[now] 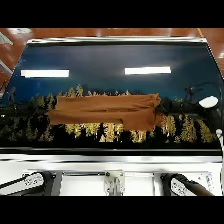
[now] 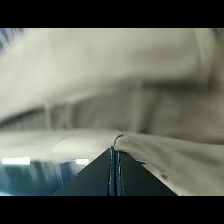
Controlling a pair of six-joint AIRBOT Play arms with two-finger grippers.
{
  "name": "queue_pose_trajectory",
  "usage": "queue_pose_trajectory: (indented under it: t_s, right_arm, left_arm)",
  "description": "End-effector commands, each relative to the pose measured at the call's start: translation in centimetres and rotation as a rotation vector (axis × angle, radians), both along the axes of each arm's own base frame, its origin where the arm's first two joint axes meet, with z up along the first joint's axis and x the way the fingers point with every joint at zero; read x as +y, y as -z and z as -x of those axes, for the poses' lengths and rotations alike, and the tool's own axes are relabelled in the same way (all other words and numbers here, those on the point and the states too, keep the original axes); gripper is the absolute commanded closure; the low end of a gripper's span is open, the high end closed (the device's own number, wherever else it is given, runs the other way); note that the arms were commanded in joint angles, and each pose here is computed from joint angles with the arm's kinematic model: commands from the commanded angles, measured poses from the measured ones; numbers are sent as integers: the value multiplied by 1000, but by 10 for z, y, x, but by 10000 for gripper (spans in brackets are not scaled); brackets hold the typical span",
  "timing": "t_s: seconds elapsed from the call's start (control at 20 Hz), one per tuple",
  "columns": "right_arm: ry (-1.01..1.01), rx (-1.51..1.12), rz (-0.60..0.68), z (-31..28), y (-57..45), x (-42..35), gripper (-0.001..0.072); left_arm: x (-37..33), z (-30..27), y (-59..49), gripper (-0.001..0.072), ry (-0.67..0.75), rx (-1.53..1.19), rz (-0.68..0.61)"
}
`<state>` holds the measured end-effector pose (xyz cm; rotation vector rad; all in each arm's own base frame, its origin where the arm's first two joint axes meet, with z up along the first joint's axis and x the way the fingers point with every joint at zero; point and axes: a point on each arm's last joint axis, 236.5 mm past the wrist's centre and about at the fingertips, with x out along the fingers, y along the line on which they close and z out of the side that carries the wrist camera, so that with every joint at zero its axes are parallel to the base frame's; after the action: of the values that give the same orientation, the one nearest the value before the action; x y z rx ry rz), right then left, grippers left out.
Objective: Fold the shirts.
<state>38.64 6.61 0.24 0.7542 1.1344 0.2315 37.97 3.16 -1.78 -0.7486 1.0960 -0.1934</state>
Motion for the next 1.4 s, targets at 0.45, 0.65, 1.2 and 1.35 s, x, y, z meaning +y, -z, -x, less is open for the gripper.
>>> queue_pose_trajectory:
  t_s: [0.45,0.65,1.2,1.35]
  right_arm:
    - [37,-48,40,-130,50,-2,660]
    - [-3,57,205,-107,84,-32,660]
    - [-34,0,190,-110,66,-29,118]
    - [-14,-55,276,-106,32,-71,118]
  left_arm:
    - [-34,-115,32,671,-41,31,128]
    - [-30,-120,45,671,-63,56,138]
    - [-33,-112,37,51,-37,94,182]
    - [-11,-110,7,66,11,57,163]
